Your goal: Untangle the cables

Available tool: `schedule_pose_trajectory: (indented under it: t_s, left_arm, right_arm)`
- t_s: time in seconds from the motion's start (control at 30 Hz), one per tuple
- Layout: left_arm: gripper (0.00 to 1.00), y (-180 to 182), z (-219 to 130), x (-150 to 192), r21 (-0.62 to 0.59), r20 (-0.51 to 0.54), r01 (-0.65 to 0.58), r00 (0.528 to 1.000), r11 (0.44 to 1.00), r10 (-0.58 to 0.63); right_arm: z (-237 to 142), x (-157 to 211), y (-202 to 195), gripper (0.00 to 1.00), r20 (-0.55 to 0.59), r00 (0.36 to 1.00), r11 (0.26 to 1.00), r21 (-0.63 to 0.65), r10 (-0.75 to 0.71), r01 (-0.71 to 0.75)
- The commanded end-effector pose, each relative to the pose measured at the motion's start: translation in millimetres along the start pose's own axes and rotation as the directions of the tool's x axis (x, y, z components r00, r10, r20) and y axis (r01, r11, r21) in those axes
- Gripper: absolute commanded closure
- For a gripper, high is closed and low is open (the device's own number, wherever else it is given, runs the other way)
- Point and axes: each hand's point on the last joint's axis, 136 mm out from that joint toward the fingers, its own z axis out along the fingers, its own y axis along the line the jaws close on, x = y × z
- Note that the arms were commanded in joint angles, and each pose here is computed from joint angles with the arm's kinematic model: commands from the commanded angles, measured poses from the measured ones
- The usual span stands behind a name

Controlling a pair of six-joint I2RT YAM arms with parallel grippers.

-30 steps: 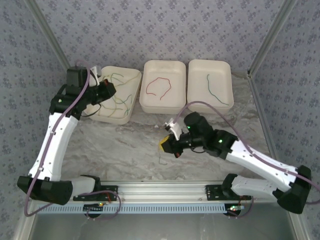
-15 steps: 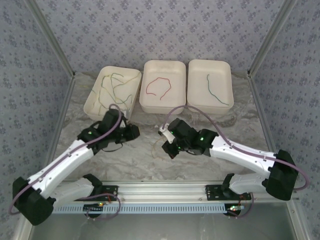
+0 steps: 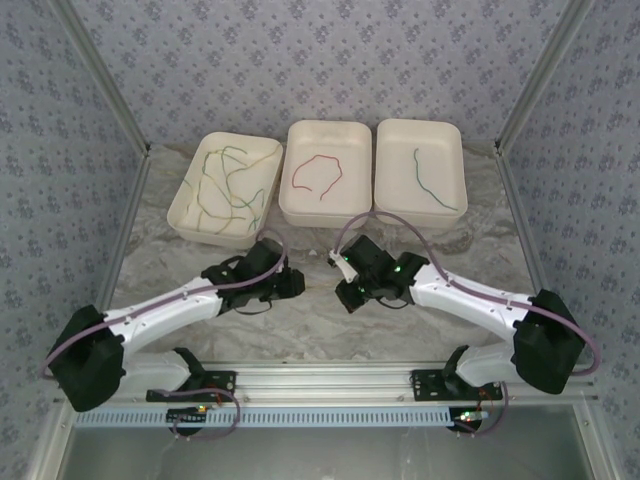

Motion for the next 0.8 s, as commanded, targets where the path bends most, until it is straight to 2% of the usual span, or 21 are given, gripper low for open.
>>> schedule_pose_trajectory:
  t_s: [0.0,0.13,0.43,0.77]
  left_arm:
    - [0.62,-15,7,-10,0.031,0.023,-0.122,0.992,0.992,0.121]
    - [0.53,-12,20,-7,-0.004,-0.017,-0.211,0.977,0.977,0.211]
    - [0.43,-14,39,-18,-0.072,-0.013,-0.406,0.914,0.911,0.407]
    - [0.38,-22,51,-16,-0.050,-0.019,-0.573,0.820,0.818,0.573]
  right_arm:
    - [-2,-2,7,1.00,0.008,1.000,0.998,-0.065,0.020,-0.019]
    - [-1,-1,7,1.00,-0.007,1.000,0.996,-0.087,0.014,-0.015]
    - [1,1,6,1.00,-0.025,0.999,0.991,-0.132,0.027,-0.031]
    - [2,0,7,1.00,-0.042,0.998,0.978,-0.205,0.043,-0.051]
